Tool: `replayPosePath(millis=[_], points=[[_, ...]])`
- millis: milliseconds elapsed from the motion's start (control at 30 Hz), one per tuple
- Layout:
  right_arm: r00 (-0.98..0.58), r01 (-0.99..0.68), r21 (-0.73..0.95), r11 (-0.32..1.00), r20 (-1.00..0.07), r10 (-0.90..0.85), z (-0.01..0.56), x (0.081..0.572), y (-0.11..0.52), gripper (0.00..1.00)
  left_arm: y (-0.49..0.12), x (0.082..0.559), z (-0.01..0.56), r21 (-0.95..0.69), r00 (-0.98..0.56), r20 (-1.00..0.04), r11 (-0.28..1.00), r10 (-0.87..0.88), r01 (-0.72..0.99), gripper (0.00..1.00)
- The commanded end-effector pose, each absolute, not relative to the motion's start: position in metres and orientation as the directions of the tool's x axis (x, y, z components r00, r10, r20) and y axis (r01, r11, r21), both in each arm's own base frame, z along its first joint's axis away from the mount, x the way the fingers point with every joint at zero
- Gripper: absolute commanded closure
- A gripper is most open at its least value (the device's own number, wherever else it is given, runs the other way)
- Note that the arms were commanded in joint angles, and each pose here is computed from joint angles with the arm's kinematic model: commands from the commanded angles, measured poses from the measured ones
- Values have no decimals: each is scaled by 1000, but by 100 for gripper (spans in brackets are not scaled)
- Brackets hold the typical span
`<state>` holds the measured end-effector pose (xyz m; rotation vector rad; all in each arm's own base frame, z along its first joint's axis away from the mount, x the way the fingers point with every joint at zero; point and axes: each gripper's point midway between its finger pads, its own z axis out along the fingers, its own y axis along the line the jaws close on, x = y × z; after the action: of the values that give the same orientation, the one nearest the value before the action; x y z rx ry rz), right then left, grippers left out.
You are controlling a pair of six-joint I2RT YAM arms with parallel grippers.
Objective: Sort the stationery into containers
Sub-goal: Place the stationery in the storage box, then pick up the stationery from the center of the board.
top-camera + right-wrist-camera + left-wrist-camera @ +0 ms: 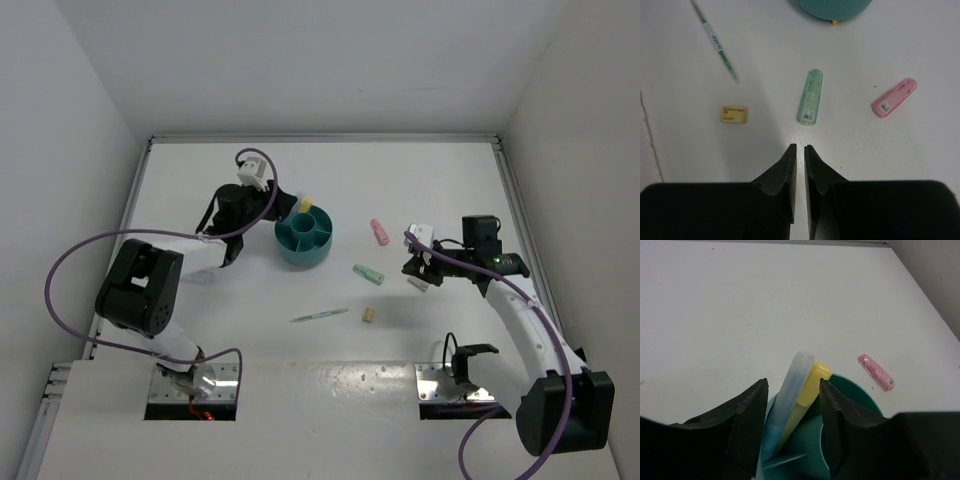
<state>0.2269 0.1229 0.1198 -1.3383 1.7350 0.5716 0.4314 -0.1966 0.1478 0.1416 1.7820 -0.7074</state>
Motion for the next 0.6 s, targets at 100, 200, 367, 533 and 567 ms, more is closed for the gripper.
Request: replayPosePath(millis=[100,200,367,533,567], points=[[-8,-935,-183,303,-844,-536,126,231,125,88,-191,424,204,-352,-212,-935,799,-284,487,49],[-15,-934,-178,311,-847,-531,129,233,125,88,-182,418,226,-392,-202,-920,790,-336,471,94],[-104,-913,-113,392,-865,-491,146,244,125,9,-105,405,209,-593,-255,-756,796,-603,-124,91],[-193,-901,-22,434,-874,-446,153,250,129,0,-32,331,138,-534,-190,-575,541,-796,-650,8],[-218,-895,2,446,-874,-434,154,252,129,0,-28,322,130,-518,-190,-545,506,-817,-690,2]])
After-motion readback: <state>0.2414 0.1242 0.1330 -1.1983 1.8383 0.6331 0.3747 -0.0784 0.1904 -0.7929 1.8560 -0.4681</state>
